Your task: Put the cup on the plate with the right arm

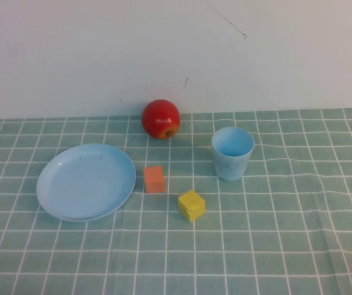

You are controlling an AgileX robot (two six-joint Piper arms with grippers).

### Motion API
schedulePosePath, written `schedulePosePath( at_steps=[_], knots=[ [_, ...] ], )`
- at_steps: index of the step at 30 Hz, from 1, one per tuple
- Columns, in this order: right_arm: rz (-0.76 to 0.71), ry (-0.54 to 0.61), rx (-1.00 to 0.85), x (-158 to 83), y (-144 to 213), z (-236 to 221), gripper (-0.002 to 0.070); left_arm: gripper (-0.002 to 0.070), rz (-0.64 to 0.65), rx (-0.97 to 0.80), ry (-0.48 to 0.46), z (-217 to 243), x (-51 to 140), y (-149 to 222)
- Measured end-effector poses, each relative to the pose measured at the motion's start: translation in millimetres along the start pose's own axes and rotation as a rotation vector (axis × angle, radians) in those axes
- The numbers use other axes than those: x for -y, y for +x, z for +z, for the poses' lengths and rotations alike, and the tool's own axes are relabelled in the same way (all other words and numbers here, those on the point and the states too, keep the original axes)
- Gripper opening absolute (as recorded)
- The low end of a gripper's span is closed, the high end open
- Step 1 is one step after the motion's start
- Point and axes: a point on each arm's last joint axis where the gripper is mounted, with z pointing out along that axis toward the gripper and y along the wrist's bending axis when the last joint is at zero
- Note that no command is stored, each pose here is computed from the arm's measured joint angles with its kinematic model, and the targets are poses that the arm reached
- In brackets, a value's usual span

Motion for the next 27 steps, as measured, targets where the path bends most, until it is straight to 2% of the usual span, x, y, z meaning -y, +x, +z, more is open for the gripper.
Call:
schedulePosePath(
  at_steps=[20, 24, 27],
  knots=[
    [0.0, 0.0, 0.0, 0, 0, 0, -0.0002, -0.0003, 0.013, 0.005, -0.005, 0, -0.5, 0],
    [0.0, 0.001, 0.007, 0, -1, 0, -0.0002, -0.0003, 0.017, 0.065, -0.007, 0, -0.7, -5],
    [0.0, 0.012, 0.064, 1, -6, 0, -0.0002, -0.0003, 0.019, 0.177, -0.008, -1, -0.7, -15]
  ],
)
